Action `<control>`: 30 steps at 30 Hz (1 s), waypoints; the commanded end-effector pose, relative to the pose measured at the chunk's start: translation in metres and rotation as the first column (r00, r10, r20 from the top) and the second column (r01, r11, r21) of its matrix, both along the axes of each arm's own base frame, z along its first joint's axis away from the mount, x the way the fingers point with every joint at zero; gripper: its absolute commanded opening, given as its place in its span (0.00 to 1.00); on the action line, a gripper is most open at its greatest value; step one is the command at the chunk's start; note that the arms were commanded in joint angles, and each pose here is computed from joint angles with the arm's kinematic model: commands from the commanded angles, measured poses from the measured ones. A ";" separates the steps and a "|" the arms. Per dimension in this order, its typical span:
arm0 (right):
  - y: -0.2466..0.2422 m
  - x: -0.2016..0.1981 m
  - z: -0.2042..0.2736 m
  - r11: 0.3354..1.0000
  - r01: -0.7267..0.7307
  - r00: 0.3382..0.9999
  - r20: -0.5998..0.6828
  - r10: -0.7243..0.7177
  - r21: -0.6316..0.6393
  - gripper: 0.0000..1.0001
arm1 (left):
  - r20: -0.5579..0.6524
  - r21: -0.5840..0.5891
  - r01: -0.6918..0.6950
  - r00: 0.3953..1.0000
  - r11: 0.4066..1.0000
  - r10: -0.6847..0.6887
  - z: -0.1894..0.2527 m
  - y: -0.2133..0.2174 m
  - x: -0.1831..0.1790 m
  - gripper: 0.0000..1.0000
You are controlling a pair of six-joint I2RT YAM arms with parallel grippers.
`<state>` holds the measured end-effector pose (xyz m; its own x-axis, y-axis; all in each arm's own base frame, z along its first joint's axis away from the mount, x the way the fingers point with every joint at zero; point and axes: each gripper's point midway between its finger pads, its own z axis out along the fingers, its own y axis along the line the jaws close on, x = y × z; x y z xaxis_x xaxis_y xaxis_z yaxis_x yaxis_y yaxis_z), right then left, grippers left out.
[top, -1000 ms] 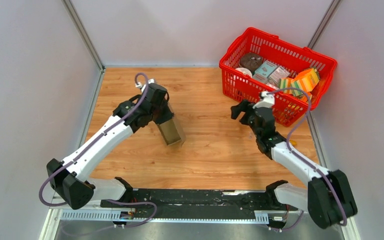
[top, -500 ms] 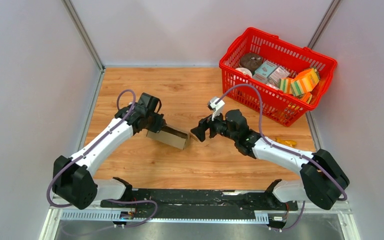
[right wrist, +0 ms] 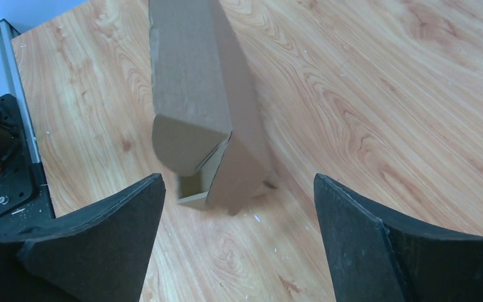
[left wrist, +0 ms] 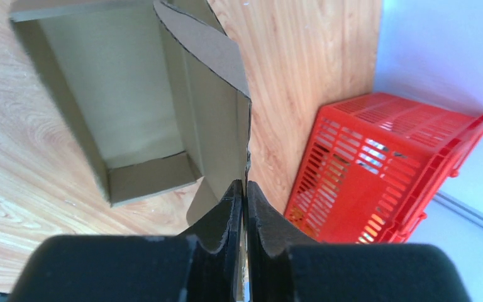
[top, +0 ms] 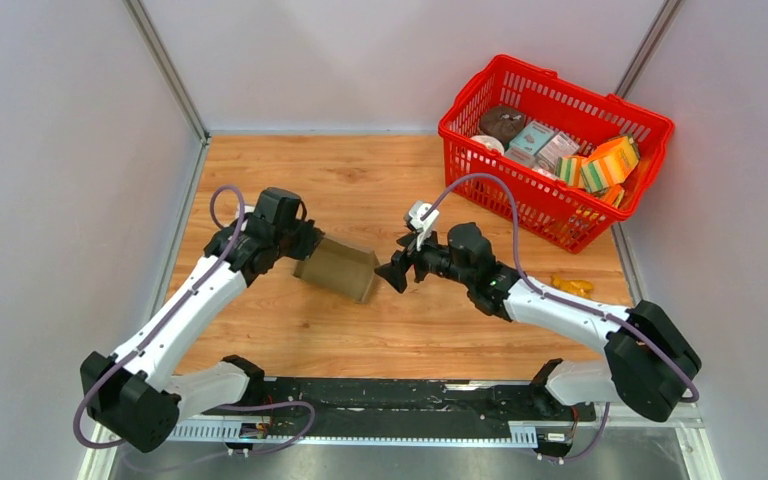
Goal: Fold the paper box
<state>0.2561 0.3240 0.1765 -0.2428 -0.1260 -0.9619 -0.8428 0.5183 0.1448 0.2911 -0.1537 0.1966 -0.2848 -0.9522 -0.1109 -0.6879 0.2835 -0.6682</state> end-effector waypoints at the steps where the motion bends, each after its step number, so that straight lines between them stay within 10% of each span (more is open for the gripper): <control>1: 0.012 -0.006 0.027 0.997 -0.054 0.994 0.095 0.050 0.048 0.92 | 0.046 -0.008 -0.093 0.995 0.996 0.093 0.011 0.017 0.001 0.13; 18: 0.016 0.038 0.003 0.951 0.294 0.948 0.156 -0.276 -0.101 0.79 | 0.055 -0.017 -0.075 0.996 0.997 0.076 0.011 0.018 0.000 0.19; 23: 0.011 0.048 0.001 0.927 0.358 0.928 0.158 -0.339 -0.111 0.80 | 0.161 0.315 0.090 0.976 0.945 -0.147 0.021 0.046 -0.005 0.42; 30: 0.002 0.070 0.019 0.878 0.472 0.871 0.199 -0.450 -0.079 0.81 | 0.222 0.651 0.242 0.846 0.720 -0.484 0.003 0.075 -0.042 0.43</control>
<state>0.3023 0.3247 0.1549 -0.2125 -0.2290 -0.9499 -0.5915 0.8039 -0.0615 0.2638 -0.1024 0.2124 -0.3961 -0.7348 -0.5506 -0.3649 0.6763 -0.6399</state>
